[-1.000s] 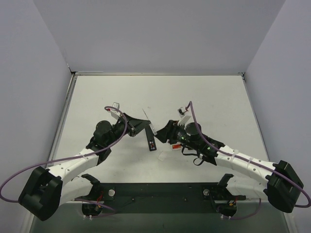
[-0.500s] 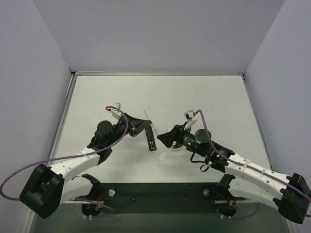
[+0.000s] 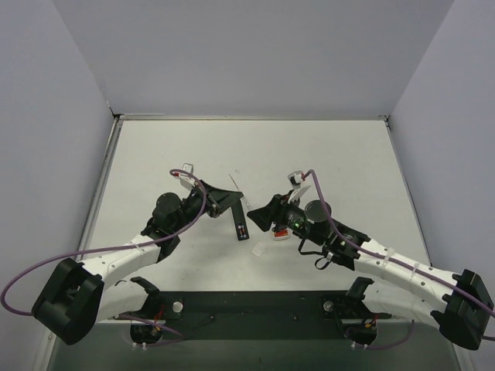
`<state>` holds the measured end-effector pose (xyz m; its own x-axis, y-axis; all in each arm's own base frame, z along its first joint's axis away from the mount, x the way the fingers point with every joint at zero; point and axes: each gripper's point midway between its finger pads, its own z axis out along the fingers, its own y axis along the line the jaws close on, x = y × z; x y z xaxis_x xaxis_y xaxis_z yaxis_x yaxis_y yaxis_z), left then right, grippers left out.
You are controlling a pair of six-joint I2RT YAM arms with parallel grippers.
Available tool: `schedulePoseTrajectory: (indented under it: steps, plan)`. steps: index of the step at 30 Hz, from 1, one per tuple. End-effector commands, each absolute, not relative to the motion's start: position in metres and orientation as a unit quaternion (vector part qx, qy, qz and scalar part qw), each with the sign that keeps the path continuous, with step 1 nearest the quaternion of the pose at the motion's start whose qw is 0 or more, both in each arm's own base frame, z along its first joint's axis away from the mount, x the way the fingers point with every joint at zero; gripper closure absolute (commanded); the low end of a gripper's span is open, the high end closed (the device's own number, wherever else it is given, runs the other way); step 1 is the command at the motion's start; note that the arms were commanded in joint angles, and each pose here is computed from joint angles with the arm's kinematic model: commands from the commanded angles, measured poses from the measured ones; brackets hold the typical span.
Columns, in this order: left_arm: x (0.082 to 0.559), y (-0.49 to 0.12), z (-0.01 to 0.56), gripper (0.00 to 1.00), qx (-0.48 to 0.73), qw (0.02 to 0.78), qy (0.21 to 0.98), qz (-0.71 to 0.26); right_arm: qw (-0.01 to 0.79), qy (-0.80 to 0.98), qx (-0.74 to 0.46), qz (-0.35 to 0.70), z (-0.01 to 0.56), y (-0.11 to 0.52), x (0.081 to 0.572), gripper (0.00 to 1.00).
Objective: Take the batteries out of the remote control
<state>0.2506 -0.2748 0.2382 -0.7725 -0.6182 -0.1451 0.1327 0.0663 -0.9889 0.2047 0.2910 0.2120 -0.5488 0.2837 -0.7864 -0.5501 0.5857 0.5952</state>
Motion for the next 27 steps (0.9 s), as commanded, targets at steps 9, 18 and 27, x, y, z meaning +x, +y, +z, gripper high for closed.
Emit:
schedulePoseTrajectory:
  steps: [9, 18, 27]
  plan:
    - [0.246, -0.272, 0.252, 1.0, -0.167, 0.309, 0.646, -0.678, 0.473, 0.749, -0.08, 0.456, 0.234, 0.307, 0.216, 0.69]
    - [0.246, -0.272, 0.255, 1.0, -0.165, 0.312, 0.639, -0.683, 0.456, 0.754, -0.087, 0.465, 0.231, 0.316, 0.214, 0.72]
    - [0.246, -0.273, 0.25, 0.59, -0.168, 0.303, 0.645, -0.681, 0.465, 0.748, -0.104, 0.461, 0.231, 0.311, 0.21, 1.0]
